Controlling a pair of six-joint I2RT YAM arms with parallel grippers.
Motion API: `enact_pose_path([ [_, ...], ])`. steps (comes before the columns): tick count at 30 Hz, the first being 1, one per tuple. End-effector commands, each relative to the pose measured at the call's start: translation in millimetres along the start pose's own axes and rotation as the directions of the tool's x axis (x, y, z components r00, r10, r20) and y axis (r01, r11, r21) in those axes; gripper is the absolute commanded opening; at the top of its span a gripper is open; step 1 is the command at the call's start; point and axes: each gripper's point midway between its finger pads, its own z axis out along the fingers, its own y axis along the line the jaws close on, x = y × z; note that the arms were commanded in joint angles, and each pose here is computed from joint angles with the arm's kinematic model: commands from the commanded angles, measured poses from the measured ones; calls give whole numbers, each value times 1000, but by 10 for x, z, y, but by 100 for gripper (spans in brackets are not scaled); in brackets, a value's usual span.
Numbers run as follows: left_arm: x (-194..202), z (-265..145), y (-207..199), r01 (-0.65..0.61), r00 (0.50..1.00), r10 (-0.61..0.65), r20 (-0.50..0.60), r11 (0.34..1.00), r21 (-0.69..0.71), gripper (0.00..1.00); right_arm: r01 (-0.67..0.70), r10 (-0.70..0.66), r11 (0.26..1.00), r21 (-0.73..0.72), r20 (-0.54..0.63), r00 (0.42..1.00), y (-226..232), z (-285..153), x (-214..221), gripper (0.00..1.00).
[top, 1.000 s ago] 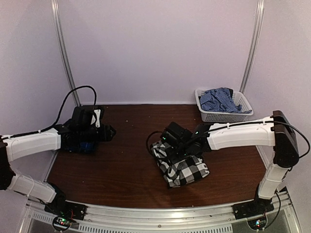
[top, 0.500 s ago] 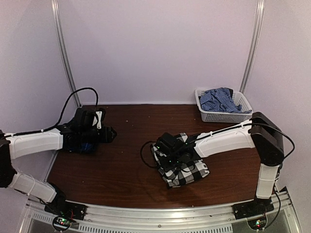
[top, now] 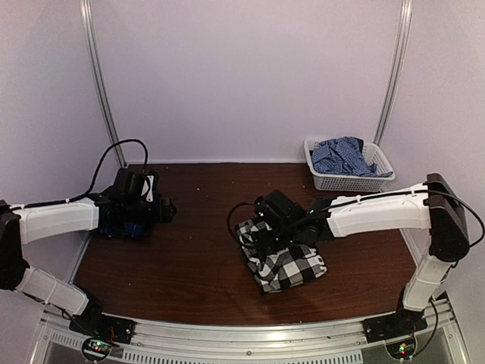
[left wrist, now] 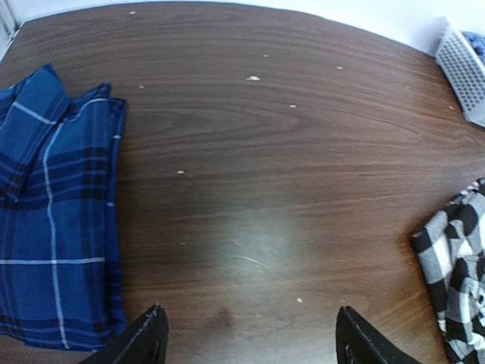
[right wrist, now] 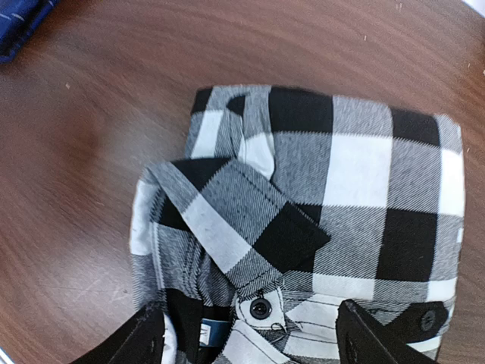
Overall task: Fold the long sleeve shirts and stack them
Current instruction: Smooth out the square-folded shirt at the center of the board, then move the square-folded shirt to the center of the board.
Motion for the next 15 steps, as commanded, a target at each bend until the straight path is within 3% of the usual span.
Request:
enact_pose_path([
  [1,-80,72,433,38,999,-41,-21,991,-126,78,-13,14,1000,-15,94,996,-101,-323,-277,80],
  [10,-134,432,1140,193,979,-204,-31,959,-206,79,-15,20,999,-38,133,991,-230,-454,-420,81],
  [15,13,750,1103,227,964,-242,-109,965,-132,78,-33,37,999,-33,124,992,-323,-407,-321,81],
])
